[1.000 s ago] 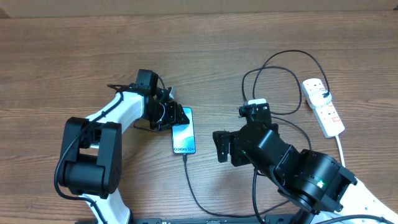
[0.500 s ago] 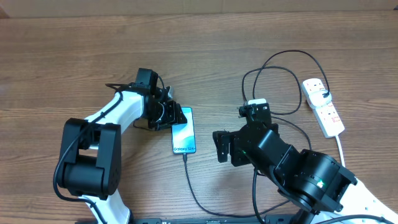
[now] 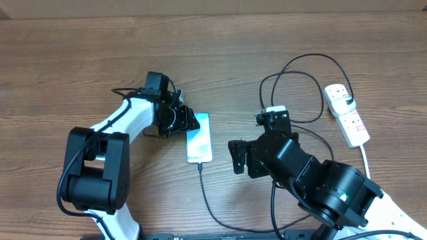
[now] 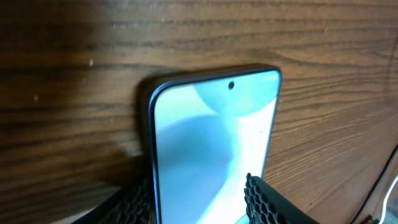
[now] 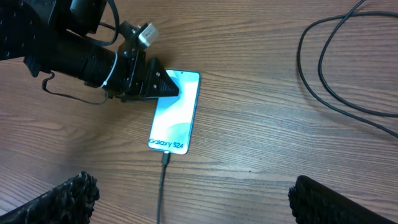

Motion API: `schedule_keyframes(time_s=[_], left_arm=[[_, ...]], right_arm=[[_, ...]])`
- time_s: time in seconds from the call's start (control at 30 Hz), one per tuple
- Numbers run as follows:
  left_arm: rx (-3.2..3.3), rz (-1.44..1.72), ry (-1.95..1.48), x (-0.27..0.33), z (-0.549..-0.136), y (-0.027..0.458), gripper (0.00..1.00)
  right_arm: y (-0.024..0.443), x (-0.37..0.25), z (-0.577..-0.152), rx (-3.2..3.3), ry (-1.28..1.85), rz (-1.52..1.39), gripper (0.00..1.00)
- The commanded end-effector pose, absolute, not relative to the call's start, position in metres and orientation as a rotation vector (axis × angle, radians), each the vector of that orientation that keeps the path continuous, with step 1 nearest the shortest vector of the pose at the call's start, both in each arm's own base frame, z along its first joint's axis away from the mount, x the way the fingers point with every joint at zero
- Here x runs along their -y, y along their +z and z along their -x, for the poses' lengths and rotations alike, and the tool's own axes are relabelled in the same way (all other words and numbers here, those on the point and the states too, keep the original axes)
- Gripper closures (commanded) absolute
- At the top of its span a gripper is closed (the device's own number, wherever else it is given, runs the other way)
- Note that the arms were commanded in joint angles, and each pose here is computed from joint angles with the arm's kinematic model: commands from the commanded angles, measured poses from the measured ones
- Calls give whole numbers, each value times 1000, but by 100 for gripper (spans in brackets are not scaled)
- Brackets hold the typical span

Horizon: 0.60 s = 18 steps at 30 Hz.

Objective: Plug charger to phone and switch on socket

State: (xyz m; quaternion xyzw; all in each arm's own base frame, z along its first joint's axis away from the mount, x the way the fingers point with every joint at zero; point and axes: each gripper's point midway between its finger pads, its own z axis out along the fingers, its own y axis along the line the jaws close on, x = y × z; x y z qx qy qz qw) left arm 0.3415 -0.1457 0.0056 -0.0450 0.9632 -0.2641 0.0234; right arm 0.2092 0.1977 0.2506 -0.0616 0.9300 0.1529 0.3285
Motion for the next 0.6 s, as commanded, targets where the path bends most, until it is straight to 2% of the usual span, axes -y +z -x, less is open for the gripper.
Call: schedule_keyframes(time_s=[0.0,0.33,0.43,0.47,0.53,0.57], left_arm=[[-3126,225,-541,113,-317,-50,46],[-3076,204,-551,113,-330,-46,48],[-3024,216,-557,110,-349,-23,29],[-2993,218,-561,108,-359,-5,18],[-2944,216,-548,105,-371,27,2],[-2914,213,-511,100,-376,49,0]], right_arm=[[251,-194,-211,-2426,390,141,0],[254,-197,-213,-2411,408,136,0],[268,-209,-224,-2339,475,113,0],[274,-215,-229,-2307,499,100,3],[275,-221,-234,-2295,512,96,24],[270,-223,-235,-2309,498,100,35]])
